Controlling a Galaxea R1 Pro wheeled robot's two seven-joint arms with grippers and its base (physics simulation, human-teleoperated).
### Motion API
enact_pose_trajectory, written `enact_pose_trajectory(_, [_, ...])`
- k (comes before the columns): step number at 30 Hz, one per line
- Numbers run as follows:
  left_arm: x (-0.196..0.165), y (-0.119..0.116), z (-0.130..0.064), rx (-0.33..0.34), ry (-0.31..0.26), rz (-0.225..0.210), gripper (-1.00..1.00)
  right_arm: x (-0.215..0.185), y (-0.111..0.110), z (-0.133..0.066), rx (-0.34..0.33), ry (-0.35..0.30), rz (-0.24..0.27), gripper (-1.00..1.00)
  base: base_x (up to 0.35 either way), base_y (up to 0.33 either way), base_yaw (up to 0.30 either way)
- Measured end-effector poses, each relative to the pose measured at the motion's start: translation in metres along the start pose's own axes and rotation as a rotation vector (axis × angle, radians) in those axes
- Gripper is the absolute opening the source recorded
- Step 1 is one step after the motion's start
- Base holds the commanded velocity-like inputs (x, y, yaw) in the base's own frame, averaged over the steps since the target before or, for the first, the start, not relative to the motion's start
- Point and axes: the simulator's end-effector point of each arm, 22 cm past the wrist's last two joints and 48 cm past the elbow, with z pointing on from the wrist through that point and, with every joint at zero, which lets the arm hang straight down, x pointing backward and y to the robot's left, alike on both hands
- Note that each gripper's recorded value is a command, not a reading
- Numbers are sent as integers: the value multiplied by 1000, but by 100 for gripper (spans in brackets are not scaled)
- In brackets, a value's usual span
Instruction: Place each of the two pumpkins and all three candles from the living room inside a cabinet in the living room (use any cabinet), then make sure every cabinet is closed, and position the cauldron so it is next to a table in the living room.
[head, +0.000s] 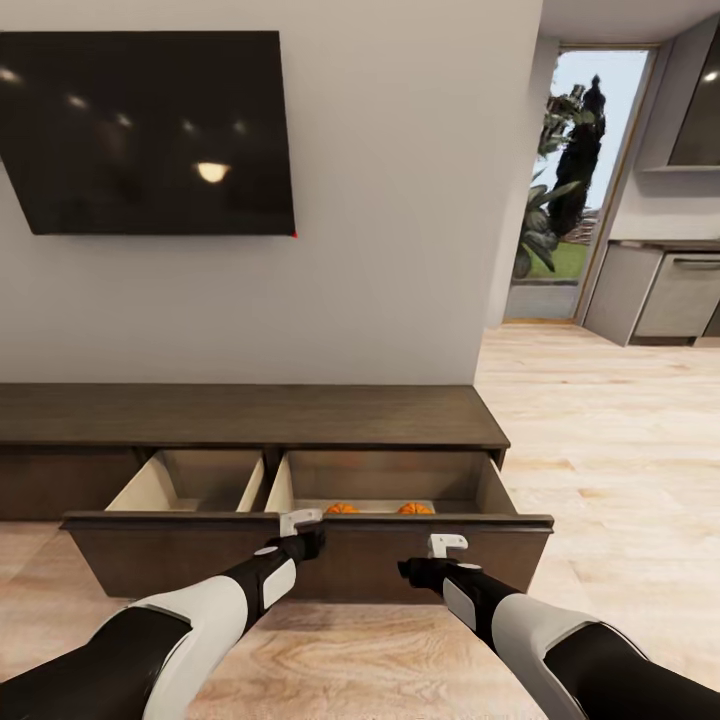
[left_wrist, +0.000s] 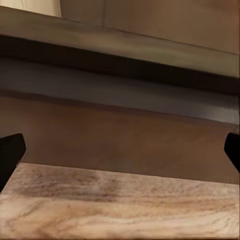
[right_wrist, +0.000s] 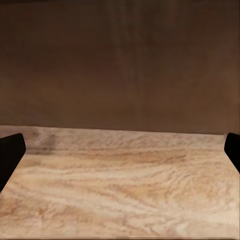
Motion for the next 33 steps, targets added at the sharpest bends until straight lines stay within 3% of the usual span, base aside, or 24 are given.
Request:
enact_pose_trajectory(10, [23, 5, 13, -8, 40, 14, 100, 21, -4, 13, 3, 23, 7, 100, 0, 0, 0])
enact_pose_trajectory(17, [28, 7, 12, -12, 44, 21, 100, 16, -7, 12, 8, -92, 1, 100, 0, 0, 0])
enact_pose_trajectory(21, [30, 10, 12, -21, 27, 20, 100, 15, -7, 11, 9, -113, 1, 100, 0, 0, 0])
enact_pose_trajectory(26, [25, 33, 10, -124, -16, 17, 100, 14, -7, 11, 9, -120, 2, 100, 0, 0, 0])
enact_pose_trajectory(33, [36, 42, 7, -156, -9, 21, 100, 14, -8, 11, 9, -121, 2, 100, 0, 0, 0])
